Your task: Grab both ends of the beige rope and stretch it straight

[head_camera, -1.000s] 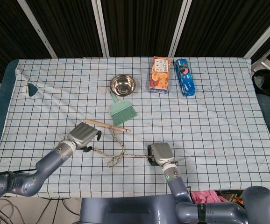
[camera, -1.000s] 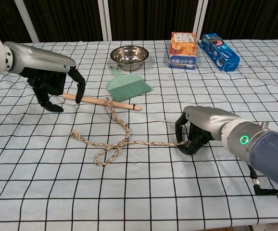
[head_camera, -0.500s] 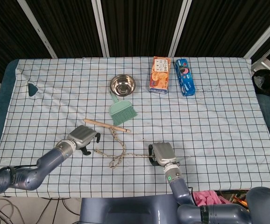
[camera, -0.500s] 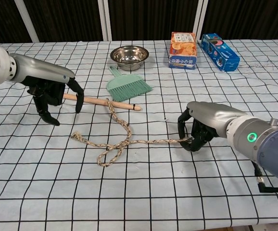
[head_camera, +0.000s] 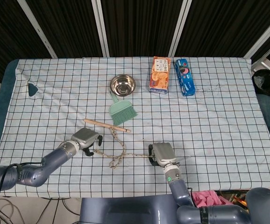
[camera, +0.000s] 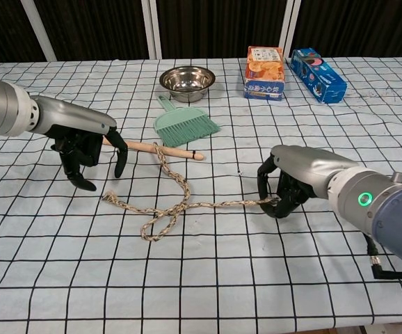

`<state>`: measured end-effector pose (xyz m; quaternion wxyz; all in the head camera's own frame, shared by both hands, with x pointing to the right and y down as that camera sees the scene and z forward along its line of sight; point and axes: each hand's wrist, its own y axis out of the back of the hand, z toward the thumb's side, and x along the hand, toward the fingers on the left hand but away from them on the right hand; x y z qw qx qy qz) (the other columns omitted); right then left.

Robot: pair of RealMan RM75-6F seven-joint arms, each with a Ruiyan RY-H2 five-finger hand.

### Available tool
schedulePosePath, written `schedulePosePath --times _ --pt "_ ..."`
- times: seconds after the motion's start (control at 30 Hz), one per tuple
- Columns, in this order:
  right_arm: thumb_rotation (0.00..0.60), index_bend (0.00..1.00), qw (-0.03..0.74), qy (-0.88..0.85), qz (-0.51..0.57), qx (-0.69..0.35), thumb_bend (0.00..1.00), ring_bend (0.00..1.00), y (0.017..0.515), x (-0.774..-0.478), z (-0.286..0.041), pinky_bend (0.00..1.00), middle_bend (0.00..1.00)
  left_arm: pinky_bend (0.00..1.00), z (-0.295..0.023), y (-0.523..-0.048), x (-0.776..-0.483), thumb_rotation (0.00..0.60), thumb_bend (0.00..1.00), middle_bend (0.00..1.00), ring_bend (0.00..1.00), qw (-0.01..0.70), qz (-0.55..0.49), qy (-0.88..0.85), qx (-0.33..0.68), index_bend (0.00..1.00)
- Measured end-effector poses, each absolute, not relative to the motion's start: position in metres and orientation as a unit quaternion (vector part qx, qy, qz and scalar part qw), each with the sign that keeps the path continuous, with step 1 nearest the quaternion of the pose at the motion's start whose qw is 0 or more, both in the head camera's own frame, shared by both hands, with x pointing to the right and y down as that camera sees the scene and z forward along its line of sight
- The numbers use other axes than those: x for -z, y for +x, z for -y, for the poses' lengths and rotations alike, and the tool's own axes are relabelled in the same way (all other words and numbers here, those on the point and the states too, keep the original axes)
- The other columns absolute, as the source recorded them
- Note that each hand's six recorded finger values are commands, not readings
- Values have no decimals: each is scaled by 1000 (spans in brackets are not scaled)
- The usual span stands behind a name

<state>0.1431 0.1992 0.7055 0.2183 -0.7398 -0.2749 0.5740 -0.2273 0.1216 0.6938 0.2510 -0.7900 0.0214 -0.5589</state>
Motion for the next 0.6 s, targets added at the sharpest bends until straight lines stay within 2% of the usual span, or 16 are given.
schedulePosePath --times 0.2,0.4,0.5,0.6 --pt "600 617 216 -735 280 -579 391 1000 146 -704 -197 1000 1000 865 -120 -234 -698 600 279 1000 990 257 -20 -780 570 435" --pt "600 617 217 -732 285 -579 392 1000 148 -701 -195 1000 1000 864 -119 -240 -703 600 339 1000 987 250 -22 -774 581 425" --pt "600 617 216 -733 288 -577 392 1000 148 -699 -194 1000 1000 863 -118 -242 -705 600 299 1000 986 249 -18 -771 586 423" --pt "600 617 216 -737 289 -572 392 1000 145 -697 -194 1000 1000 861 -119 -238 -706 600 216 1000 984 244 -19 -775 582 404"
